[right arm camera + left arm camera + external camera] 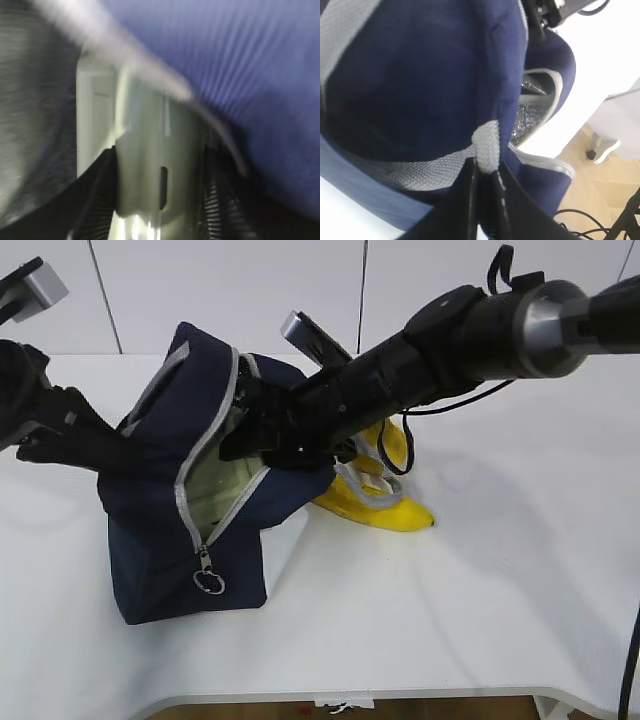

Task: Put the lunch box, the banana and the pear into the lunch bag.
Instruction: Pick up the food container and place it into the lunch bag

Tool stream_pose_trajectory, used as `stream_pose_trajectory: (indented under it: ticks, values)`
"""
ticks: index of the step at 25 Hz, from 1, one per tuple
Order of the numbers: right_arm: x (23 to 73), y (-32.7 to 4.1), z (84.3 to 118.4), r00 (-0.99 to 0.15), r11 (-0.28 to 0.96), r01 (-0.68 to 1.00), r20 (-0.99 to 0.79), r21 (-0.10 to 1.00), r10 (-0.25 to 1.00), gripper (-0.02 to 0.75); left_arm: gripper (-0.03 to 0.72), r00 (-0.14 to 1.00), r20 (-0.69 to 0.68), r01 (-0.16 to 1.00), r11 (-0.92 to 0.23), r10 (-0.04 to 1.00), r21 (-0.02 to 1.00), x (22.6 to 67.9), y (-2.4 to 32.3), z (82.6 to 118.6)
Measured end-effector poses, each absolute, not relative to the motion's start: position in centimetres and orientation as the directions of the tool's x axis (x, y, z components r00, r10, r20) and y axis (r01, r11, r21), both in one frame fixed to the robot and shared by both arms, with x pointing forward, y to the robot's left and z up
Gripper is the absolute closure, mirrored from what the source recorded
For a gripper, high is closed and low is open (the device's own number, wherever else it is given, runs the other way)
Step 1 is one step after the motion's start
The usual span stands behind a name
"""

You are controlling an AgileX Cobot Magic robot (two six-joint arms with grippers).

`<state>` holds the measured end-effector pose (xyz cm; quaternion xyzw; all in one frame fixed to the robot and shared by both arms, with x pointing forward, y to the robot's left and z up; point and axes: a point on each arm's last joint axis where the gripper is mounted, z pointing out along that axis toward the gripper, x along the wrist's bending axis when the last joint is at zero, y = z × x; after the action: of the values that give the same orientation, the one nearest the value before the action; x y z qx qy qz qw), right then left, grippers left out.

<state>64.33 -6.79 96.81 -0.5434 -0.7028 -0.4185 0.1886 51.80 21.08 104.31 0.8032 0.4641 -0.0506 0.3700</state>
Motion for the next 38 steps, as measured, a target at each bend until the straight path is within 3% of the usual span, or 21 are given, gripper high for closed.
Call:
stream_pose_trajectory:
  ticks: [19,24,29,38]
  values:
    - [65.4,-6.5,94.7,-0.339,0.086,0.925,0.702,0.370,0.627,0.370,0.681,0.565,-0.422,0.784,-0.303,0.709,0.542,51.7,21.1,104.2]
    - [65.2,-6.4,95.0,-0.354,0.113,0.924,0.704,0.365,0.616,0.302,0.681,0.566,-0.420,0.784,-0.304,0.709,0.541,51.7,21.1,104.1]
    - [65.4,-6.2,96.4,-0.401,0.183,0.911,0.685,0.371,0.608,0.217,0.681,0.566,-0.420,0.784,-0.304,0.709,0.541,51.7,21.1,104.1]
    - [66.0,-7.4,101.8,-0.513,0.397,0.857,0.485,0.327,0.708,0.209,0.681,0.567,-0.421,0.784,-0.308,0.708,0.539,51.7,21.1,104.1]
